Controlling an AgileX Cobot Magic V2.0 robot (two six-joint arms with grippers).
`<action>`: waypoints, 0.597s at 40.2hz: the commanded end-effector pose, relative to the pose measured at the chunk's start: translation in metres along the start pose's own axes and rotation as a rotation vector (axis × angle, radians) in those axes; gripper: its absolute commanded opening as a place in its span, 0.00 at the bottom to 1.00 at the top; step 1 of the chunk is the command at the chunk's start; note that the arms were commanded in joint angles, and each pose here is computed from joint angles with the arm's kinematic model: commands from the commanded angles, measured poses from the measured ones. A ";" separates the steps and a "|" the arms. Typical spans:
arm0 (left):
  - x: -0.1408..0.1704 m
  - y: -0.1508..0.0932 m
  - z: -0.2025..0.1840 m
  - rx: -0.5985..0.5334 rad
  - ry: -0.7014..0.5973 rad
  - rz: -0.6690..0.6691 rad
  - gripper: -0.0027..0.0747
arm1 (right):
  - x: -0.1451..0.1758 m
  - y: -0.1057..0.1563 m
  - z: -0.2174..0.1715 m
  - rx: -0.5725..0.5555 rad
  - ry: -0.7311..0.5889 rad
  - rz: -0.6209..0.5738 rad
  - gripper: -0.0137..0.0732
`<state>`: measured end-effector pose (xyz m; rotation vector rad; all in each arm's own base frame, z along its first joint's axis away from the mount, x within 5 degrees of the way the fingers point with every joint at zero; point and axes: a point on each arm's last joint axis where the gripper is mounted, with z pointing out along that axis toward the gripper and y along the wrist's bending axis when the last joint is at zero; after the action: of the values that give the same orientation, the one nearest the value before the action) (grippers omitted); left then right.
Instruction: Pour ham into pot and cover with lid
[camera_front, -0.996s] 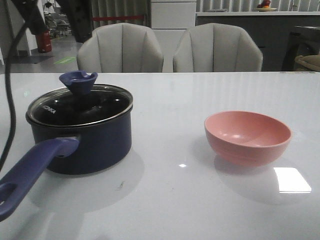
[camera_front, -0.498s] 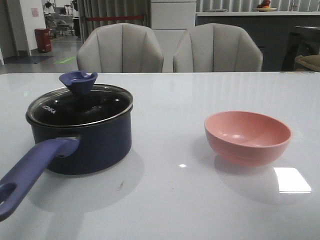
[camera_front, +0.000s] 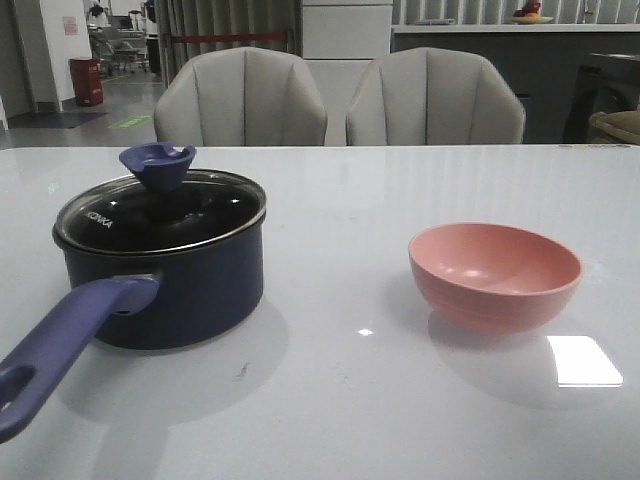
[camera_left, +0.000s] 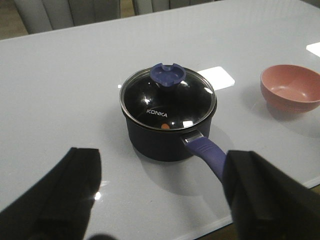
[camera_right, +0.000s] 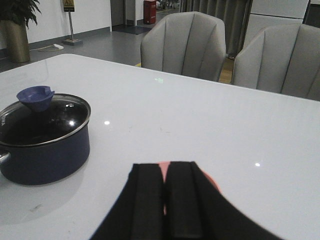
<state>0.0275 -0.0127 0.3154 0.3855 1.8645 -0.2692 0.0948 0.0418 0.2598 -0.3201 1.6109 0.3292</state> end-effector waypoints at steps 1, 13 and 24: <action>0.001 0.000 -0.013 0.001 -0.158 -0.015 0.52 | -0.016 -0.002 0.000 0.024 -0.094 -0.007 0.33; 0.017 -0.001 -0.021 0.000 -0.249 -0.014 0.19 | -0.016 -0.002 0.000 0.024 -0.094 -0.007 0.33; 0.019 -0.001 -0.020 0.002 -0.244 -0.016 0.19 | -0.016 -0.002 0.000 0.024 -0.094 -0.007 0.33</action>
<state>0.0085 -0.0050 0.2899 0.3608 1.7446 -0.2854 0.0948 0.0418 0.2598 -0.3201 1.6109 0.3292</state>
